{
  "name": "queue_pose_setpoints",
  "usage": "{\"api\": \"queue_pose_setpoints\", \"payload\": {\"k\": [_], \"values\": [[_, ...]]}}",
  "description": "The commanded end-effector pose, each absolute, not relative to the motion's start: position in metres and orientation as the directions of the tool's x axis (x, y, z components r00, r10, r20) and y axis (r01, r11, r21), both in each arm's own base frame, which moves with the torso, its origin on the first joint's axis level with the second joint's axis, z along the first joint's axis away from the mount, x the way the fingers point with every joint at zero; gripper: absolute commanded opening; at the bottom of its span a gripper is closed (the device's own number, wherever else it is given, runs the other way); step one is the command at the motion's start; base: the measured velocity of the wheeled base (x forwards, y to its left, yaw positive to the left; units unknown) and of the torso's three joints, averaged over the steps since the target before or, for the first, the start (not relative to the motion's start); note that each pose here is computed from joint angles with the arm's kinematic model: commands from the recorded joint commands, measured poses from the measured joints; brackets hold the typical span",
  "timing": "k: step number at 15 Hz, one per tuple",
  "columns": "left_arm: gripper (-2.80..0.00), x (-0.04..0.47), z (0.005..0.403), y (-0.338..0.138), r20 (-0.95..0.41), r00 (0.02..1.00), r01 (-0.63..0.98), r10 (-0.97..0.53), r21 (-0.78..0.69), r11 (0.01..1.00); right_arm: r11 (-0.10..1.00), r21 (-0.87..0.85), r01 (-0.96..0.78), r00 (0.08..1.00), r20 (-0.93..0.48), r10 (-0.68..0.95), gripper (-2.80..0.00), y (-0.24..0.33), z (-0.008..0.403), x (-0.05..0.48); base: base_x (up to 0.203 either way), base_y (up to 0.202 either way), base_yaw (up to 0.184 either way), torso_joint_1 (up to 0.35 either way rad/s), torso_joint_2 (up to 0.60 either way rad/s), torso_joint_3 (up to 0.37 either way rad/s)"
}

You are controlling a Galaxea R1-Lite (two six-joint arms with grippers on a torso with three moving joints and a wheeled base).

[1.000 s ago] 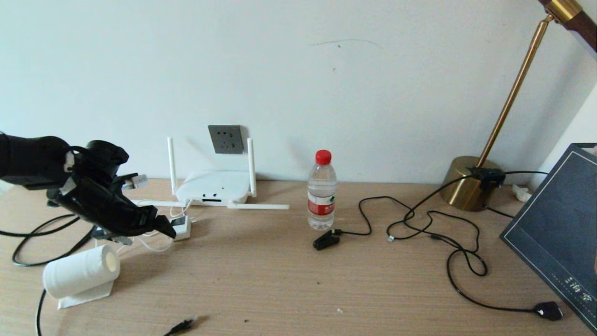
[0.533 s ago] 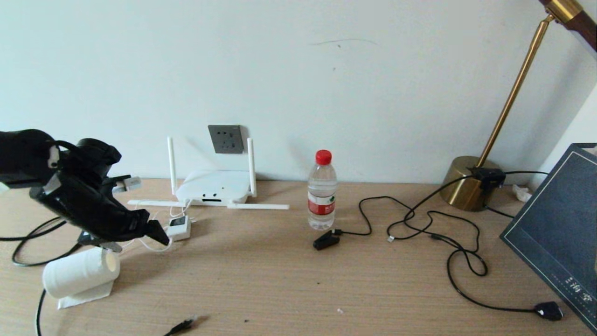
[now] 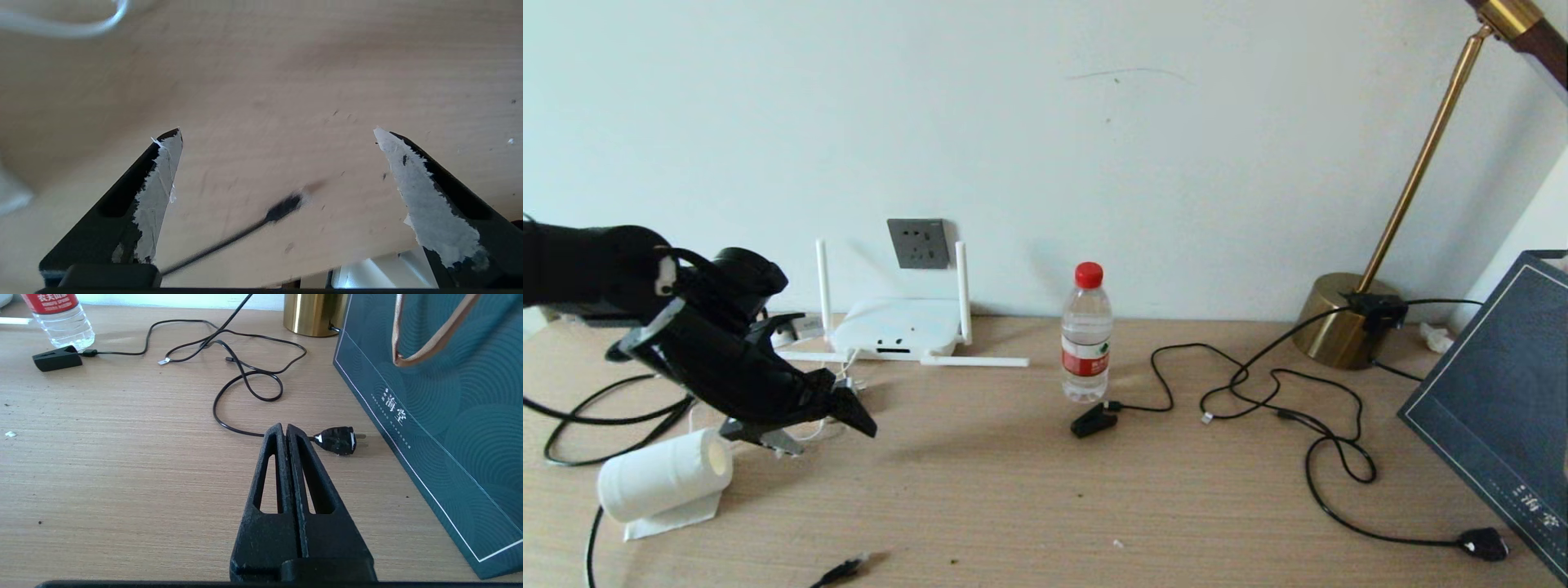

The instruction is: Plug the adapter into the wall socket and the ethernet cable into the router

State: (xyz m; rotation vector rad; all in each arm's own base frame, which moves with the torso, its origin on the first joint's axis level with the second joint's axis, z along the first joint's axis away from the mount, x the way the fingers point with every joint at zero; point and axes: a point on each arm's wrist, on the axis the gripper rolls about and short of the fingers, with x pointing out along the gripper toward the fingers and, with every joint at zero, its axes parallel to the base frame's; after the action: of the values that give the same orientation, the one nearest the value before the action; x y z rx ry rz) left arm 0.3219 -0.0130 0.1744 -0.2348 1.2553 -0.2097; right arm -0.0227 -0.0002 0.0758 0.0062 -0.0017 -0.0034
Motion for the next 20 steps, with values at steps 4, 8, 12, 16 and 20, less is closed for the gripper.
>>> {"api": "queue_pose_setpoints", "payload": {"k": [4, 8, 12, 16, 20], "values": [[0.0, 0.344, 0.152, -0.02, -0.909, 0.298, 0.031, -0.292, -0.297, 0.954, 1.0, 0.006, 0.003, 1.0, 0.002, -0.003, -2.8, 0.0, 0.076, -0.023, 0.0, 0.0, 0.0, 0.0, 0.0, 0.0], [0.0, 0.358, 0.141, -0.023, -0.901, 0.318, 0.028, -0.293, -0.301, 0.953, 1.0, 0.006, 0.003, 1.0, 0.002, -0.003, -2.8, 0.0, 0.076, -0.023, 0.0, 0.0, 0.0, 0.0, 0.0, 0.0], [0.0, 0.372, 0.138, -0.023, -0.888, 0.357, 0.009, -0.289, -0.306, 0.952, 1.0, 0.006, 0.003, 1.0, 0.002, -0.003, -2.8, 0.0, 0.076, -0.023, 0.0, 0.0, 0.0, 0.0, 0.0, 0.0], [0.0, 0.379, 0.131, -0.02, -0.895, 0.386, -0.013, -0.224, -0.248, 0.969, 1.0, 0.006, 0.003, 1.0, 0.002, -0.003, -2.8, 0.0, 0.076, -0.023, 0.0, 0.0, 0.0, 0.0, 0.0, 0.0], [0.0, 0.381, 0.13, -0.015, -0.896, 0.39, -0.028, -0.212, -0.242, 0.97, 1.0, 0.006, 0.003, 1.0, 0.002, -0.003, -2.8, 0.0, 0.076, -0.023, 0.0, 0.0, 0.0, 0.0, 0.0, 0.0]]}}
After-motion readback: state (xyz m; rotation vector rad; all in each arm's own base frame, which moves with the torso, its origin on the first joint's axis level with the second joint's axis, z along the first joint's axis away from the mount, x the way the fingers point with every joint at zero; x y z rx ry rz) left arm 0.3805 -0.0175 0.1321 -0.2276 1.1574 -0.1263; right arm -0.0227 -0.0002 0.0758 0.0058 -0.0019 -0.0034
